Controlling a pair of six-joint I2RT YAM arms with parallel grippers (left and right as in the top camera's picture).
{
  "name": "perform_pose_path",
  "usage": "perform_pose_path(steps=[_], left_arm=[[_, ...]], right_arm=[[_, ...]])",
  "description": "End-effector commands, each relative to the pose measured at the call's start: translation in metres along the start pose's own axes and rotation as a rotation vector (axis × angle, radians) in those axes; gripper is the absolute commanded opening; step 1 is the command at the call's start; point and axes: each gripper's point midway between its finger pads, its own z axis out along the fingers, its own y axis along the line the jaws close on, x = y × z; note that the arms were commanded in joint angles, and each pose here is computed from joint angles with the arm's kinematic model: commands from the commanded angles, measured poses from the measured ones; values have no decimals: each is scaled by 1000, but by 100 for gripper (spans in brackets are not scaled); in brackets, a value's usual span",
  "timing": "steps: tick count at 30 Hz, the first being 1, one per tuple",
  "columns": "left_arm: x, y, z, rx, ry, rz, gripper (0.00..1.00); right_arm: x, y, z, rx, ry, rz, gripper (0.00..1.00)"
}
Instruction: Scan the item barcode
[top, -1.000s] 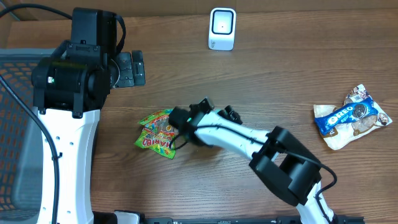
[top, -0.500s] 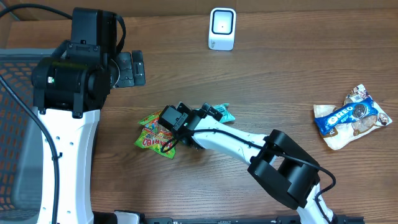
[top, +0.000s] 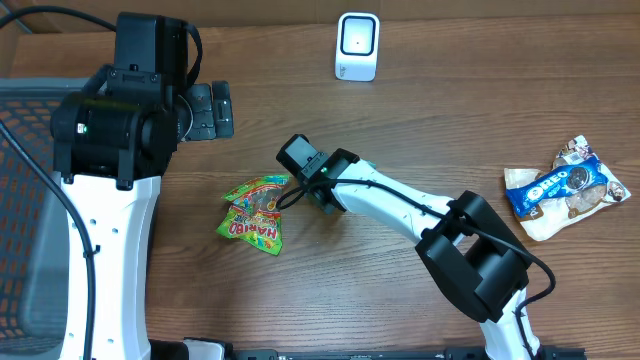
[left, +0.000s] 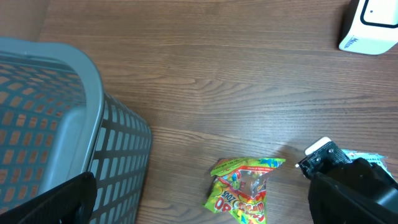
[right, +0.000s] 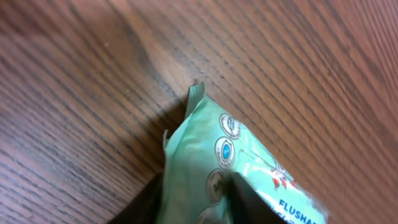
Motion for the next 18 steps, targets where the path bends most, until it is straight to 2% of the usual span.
perform_pose_path(steps=[1,5,8,14,18], left_arm=[[-3,4,-1,-14,-10,16,100],[-3,4,-1,-14,-10,16,100],[-3,4,-1,-14,-10,16,100],[-3,4,-1,-14,-10,16,100],[-3,4,-1,-14,-10,16,100]], right_arm=[[0,11,-7,-82,-7,33,19],[3,24,-22,-184,34,26,11],[-6,26,-44,-290,49,128,6],[-53,22,-107,-839,2,497,4],[-62,0,-106,-1052,-16,671,4]])
